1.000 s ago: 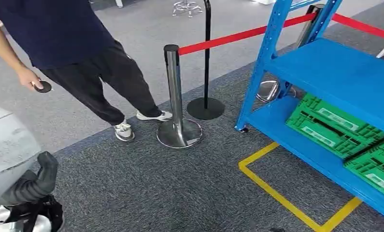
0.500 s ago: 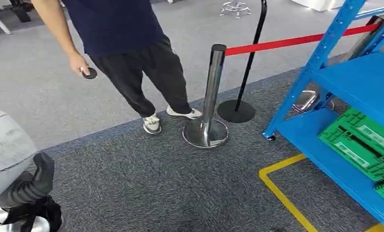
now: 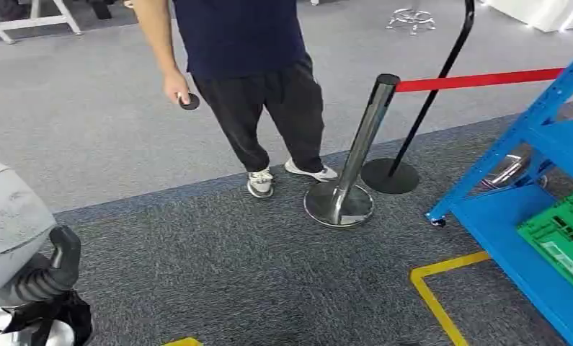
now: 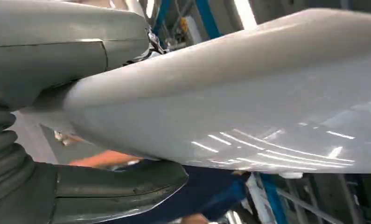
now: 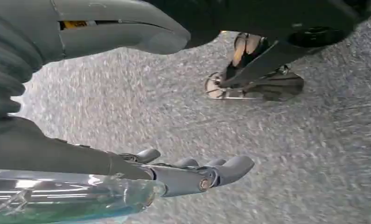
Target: Take the parts from the cabinet and place them on the table.
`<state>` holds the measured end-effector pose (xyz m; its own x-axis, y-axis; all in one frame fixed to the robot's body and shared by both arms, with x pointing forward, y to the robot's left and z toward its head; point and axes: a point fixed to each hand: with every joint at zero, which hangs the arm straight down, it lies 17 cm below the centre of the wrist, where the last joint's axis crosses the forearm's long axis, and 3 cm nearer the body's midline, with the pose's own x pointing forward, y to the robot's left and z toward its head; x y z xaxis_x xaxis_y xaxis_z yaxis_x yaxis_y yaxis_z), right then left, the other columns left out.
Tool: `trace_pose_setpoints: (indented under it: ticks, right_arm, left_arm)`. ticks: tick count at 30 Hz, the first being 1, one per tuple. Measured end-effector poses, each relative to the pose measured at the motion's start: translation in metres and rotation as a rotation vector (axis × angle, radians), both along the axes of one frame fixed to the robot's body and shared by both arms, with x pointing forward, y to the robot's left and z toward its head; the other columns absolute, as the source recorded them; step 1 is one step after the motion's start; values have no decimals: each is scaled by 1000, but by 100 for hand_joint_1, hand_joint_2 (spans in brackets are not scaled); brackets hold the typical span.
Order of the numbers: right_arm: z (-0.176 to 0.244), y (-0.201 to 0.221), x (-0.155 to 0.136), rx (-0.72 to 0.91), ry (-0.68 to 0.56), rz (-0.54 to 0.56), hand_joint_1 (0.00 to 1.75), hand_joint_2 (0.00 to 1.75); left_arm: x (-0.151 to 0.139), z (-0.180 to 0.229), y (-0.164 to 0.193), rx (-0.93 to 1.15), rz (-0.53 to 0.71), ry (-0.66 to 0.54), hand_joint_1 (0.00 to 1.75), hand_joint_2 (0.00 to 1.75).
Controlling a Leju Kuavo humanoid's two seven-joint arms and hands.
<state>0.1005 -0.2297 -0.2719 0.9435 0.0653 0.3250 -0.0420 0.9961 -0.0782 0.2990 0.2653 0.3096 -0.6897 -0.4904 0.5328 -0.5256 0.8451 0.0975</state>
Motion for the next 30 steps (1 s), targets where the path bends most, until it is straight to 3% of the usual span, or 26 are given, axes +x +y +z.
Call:
trace_pose_setpoints:
  ticks: [30]
  right_arm:
    - [0, 2, -1, 12, -2, 2, 0, 175]
  left_arm:
    - [-1, 4, 0, 1, 2, -12, 175, 175]
